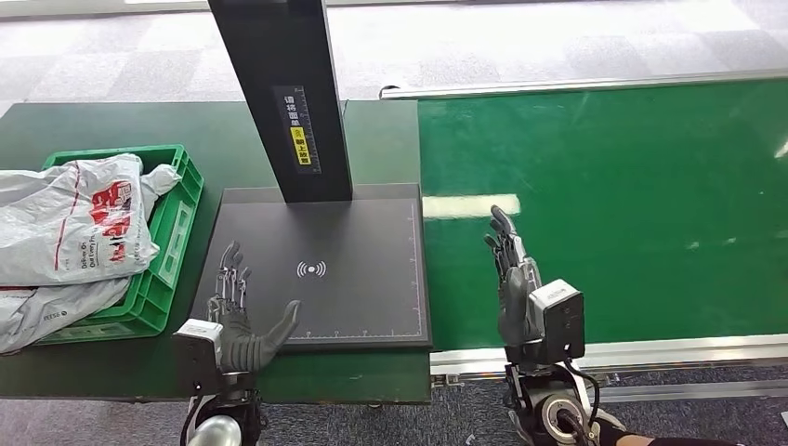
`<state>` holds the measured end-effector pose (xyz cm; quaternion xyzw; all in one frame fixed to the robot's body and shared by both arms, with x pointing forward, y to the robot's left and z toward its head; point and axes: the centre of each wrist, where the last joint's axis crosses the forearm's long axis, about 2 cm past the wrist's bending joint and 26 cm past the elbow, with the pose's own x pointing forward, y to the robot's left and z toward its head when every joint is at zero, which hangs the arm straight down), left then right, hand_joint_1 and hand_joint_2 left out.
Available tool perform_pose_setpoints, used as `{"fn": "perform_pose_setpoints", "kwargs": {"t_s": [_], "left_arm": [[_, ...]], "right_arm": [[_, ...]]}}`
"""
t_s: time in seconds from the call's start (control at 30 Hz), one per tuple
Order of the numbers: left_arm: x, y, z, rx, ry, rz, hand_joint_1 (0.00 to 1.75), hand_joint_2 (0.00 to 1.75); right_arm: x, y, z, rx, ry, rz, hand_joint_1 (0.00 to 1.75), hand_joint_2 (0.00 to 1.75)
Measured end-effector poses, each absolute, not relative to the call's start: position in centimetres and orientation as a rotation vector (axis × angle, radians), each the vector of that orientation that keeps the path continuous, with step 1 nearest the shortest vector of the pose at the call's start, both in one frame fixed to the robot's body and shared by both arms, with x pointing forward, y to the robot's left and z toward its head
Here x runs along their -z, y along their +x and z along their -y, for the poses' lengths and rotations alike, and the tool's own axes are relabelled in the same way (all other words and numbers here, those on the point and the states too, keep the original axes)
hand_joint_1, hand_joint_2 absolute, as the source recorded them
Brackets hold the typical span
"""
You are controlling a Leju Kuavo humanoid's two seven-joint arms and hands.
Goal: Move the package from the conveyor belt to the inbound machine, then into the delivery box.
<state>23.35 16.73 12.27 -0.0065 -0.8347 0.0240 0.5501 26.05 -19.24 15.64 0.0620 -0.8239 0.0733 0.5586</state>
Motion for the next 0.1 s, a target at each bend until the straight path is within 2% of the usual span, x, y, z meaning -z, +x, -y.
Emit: {"fn": "perform_pose_setpoints", "kwargs": {"t_s": [0.1], "left_arm": [[-12.38, 23.13, -16.69, -0.059, -0.018, 1.978, 0.00, 1.75]], "right_arm": [[-16.16, 25.88, 19.01, -0.173, 0.155, 1.957, 0.00, 0.00]]}}
